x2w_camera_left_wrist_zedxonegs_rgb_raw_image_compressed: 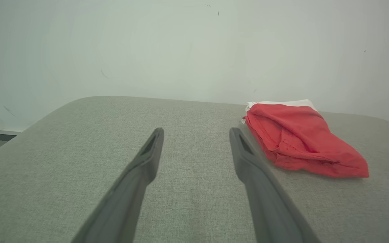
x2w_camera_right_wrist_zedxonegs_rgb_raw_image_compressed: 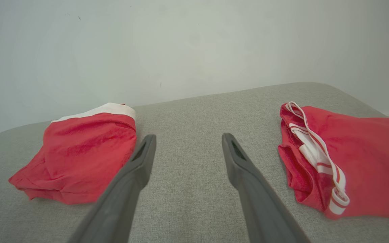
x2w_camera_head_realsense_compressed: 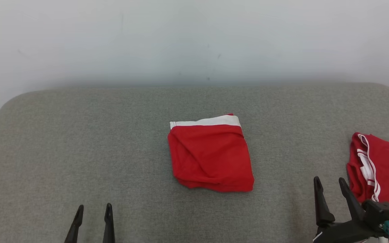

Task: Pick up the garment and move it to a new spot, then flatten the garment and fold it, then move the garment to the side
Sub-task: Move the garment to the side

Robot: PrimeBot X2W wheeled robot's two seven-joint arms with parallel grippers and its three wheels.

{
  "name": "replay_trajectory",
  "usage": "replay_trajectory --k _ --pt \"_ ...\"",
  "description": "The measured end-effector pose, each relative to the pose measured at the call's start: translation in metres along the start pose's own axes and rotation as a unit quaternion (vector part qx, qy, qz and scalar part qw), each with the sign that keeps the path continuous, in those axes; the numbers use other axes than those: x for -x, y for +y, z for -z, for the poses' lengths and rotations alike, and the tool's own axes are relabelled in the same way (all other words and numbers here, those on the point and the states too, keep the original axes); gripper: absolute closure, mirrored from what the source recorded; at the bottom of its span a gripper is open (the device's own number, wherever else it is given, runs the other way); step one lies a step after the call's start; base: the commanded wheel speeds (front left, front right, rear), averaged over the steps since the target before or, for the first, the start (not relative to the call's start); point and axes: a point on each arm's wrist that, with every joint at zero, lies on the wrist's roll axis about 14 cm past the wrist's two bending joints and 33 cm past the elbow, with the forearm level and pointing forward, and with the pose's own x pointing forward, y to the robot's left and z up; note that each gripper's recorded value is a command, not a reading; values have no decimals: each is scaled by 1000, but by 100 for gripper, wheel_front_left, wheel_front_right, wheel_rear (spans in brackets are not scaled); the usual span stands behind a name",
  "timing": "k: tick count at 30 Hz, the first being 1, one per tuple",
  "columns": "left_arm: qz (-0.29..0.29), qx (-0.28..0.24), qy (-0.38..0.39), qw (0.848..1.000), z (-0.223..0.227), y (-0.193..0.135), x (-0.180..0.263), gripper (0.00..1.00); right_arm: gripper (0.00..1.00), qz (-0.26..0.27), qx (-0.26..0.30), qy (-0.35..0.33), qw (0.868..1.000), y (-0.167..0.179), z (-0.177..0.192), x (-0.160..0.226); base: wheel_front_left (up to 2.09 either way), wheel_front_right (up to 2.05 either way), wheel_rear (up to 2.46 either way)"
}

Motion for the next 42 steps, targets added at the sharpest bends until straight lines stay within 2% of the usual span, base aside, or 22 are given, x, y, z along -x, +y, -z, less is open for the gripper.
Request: replay_trajectory --k 6,15,23,25,27,37,38,39,40,41,42 --pt "-8 3 2 1000 1 4 6 0 0 -15 6 13 1000 10 -2 -15 0 0 0" --pt "-24 8 9 1000 5 11 9 0 0 -54 13 135 989 43 -3 -79 0 0 0" --pt "-50 13 19 998 10 24 9 0 0 -74 12 267 961 69 25 -120 0 0 0" --pt "-59 17 23 998 13 29 11 0 0 -77 0 295 952 73 38 -125 0 0 0" --pt "-66 17 28 997 15 32 13 0 0 -75 12 326 942 75 54 -127 0 0 0" --pt "-89 17 44 995 24 42 9 0 0 -92 11 399 912 93 110 -138 0 0 0" --pt "-95 16 48 994 26 44 9 0 5 -99 11 408 907 98 117 -139 0 0 0" --pt "-97 15 48 994 26 45 9 0 40 -101 14 412 905 99 119 -139 0 0 0" --pt "-98 15 48 994 26 46 8 0 90 -103 16 415 904 100 121 -139 0 0 0" --pt "-97 14 46 994 25 46 6 0 100 -105 20 417 903 101 122 -139 0 0 0" --pt "-96 13 44 994 24 46 5 0 100 -107 26 417 902 102 123 -139 0 0 0"
